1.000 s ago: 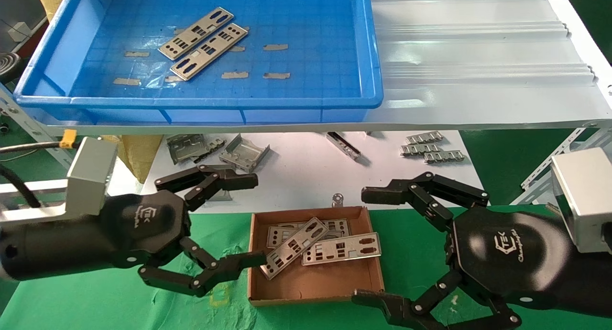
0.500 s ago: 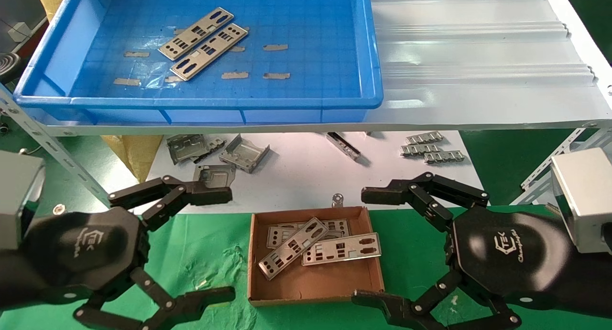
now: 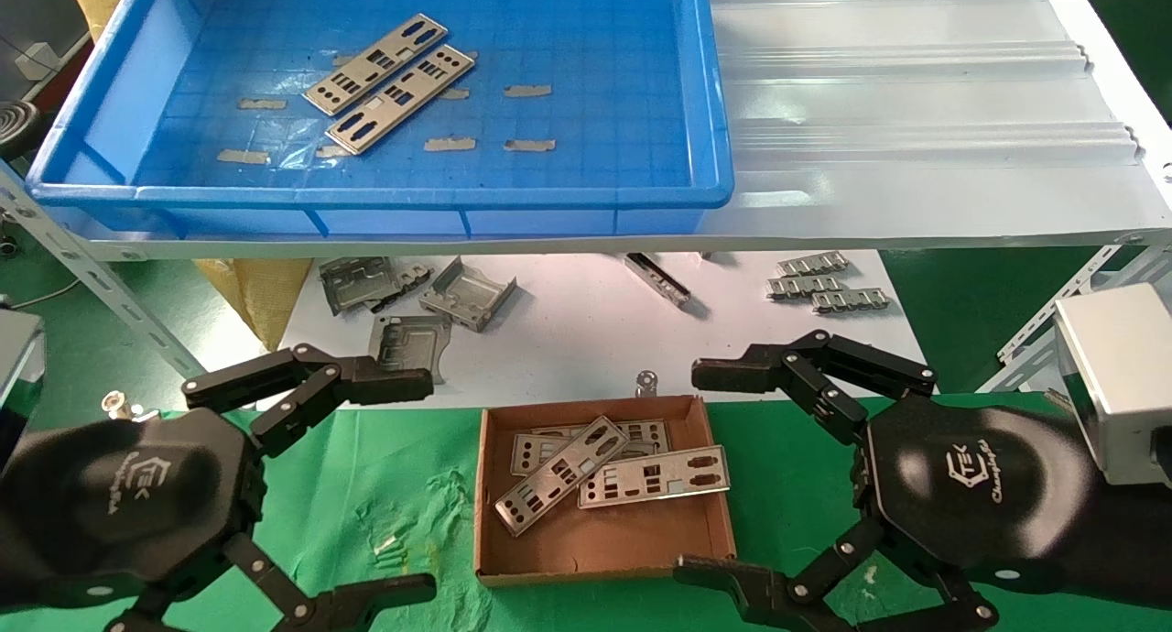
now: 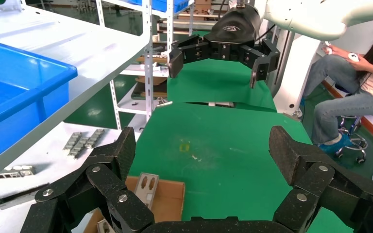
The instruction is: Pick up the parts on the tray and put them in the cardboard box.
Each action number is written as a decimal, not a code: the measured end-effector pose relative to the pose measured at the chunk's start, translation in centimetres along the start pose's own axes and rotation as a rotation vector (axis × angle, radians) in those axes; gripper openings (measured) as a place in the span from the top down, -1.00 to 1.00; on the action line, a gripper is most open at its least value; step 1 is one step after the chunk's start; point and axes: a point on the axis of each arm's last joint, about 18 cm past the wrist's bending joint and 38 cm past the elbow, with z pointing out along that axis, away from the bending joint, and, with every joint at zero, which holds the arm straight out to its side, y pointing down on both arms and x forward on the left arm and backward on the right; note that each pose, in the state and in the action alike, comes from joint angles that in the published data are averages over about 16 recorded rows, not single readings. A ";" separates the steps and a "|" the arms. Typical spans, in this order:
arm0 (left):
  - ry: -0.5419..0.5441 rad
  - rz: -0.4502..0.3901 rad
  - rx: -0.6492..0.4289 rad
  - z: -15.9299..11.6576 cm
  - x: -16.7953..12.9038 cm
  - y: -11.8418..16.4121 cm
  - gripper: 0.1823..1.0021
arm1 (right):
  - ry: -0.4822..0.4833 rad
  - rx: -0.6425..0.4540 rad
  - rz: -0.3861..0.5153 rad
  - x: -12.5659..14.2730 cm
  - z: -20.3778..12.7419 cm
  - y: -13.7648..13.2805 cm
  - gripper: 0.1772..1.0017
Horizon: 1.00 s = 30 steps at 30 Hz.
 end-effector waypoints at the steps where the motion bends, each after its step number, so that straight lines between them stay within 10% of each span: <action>1: 0.000 -0.001 0.000 0.0 0.0 0.0 -1.00 | 0.000 0.000 0.000 0.0 0.0 0.0 -1.00; 30: -0.003 -0.007 0.003 0.2 -0.4 0.3 -1.00 | 0.000 0.000 0.000 0.0 0.0 0.0 -1.00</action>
